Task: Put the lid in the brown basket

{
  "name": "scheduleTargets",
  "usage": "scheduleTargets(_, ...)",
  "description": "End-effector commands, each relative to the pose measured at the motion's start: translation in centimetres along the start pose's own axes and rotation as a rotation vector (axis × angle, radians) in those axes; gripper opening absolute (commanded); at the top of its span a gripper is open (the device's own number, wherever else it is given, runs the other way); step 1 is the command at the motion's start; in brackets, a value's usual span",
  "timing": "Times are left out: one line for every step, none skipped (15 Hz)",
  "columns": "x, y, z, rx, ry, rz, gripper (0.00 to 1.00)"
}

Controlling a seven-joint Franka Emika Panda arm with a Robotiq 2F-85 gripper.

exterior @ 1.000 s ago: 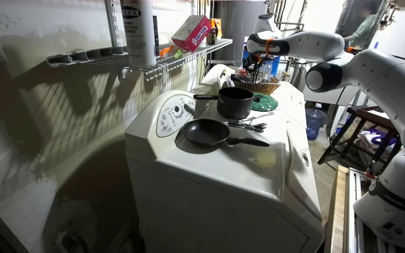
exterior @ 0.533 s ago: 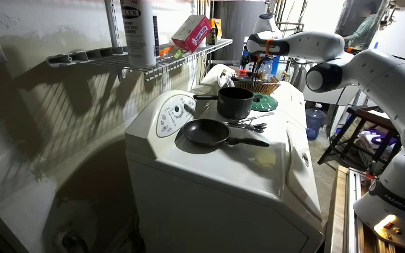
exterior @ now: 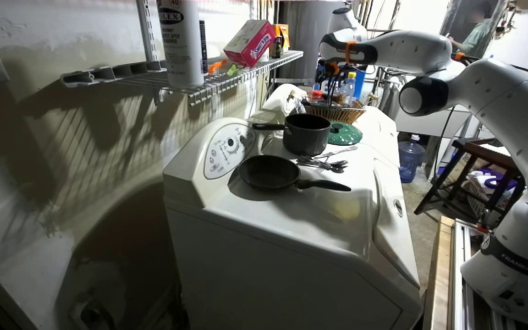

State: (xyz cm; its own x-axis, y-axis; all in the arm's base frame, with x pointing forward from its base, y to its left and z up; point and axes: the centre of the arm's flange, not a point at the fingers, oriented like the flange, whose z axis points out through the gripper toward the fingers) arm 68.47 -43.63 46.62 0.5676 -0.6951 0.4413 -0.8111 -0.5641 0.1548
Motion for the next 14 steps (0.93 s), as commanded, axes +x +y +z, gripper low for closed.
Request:
scheduleTargets(0.0,-1.7,-5.6,0.010,-0.065,-0.076,1.00)
scheduleTargets(-1.4,-1.9,-6.8,0.012,-0.073,-0.113,1.00)
scheduleTargets(-2.9,-2.0,-7.9,0.015,-0.064,-0.144,1.00)
scheduleTargets(-4.1,-2.1,-8.9,0.024,-0.081,-0.190,1.00)
scheduleTargets(-5.5,-2.2,-9.5,0.048,-0.094,-0.241,1.00)
scheduleTargets(-6.3,-2.4,-10.2,0.073,-0.105,-0.299,1.00)
scheduleTargets(-7.2,-2.5,-10.7,0.105,-0.106,-0.345,1.00)
scheduleTargets(-7.6,-2.5,-11.4,0.132,-0.117,-0.388,1.00)
scheduleTargets(-7.8,-2.6,-11.9,0.160,-0.129,-0.428,1.00)
scheduleTargets(-2.8,-5.3,-10.8,0.107,-0.093,-0.352,1.00)
scheduleTargets(-3.0,-5.4,-11.3,0.122,-0.098,-0.382,1.00)
scheduleTargets(-3.0,-5.4,-11.7,0.130,-0.099,-0.397,1.00)
scheduleTargets(-3.0,-5.4,-11.9,0.134,-0.098,-0.405,1.00)
scheduleTargets(-3.0,-5.3,-11.9,0.136,-0.098,-0.409,1.00)
